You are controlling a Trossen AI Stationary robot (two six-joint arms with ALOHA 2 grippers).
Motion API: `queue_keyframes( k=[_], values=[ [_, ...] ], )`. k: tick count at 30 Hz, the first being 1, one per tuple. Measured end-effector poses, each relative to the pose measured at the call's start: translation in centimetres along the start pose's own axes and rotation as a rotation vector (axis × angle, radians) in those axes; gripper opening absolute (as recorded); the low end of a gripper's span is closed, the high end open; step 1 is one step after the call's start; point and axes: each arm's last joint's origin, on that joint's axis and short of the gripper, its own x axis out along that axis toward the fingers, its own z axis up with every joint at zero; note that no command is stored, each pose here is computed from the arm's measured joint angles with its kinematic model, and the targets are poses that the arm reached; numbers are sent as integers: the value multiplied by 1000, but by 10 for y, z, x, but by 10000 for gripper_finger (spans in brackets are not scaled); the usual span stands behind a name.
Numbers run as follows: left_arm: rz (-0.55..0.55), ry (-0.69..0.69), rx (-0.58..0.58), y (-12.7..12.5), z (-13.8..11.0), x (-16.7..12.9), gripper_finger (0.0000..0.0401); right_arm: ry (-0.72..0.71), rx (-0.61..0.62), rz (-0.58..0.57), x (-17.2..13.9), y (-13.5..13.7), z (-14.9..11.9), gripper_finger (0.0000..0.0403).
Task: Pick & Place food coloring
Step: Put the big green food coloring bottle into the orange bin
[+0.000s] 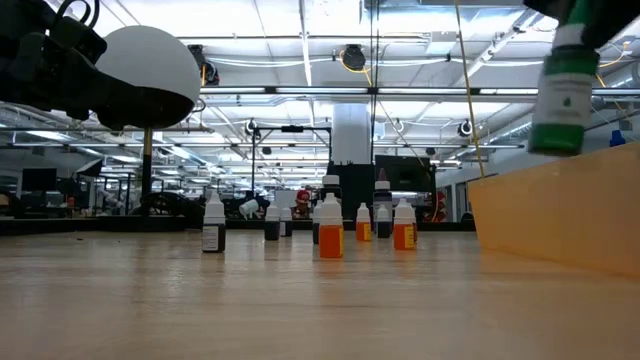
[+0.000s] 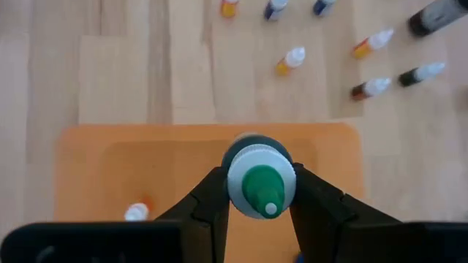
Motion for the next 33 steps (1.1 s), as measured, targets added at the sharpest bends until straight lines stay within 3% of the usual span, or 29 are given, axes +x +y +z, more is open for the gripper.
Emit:
queue_keyframes(
  k=[4, 12, 20, 27, 33],
  values=[
    [0, 0, 0, 0, 0, 0, 299, 116, 4, -54, 11, 3, -7, 102],
    [-1, 0, 0, 0, 0, 0, 299, 312, 132, -157, 14, -5, -19, 102],
    [0, 0, 0, 0, 0, 0, 299, 317, 162, -188, 12, -2, -26, 102],
    [0, 0, 0, 0, 0, 0, 299, 359, 151, -260, 27, -10, -41, 102],
    [-1, 0, 0, 0, 0, 0, 299, 266, 177, -165, 32, -19, -43, 102]
  ],
)
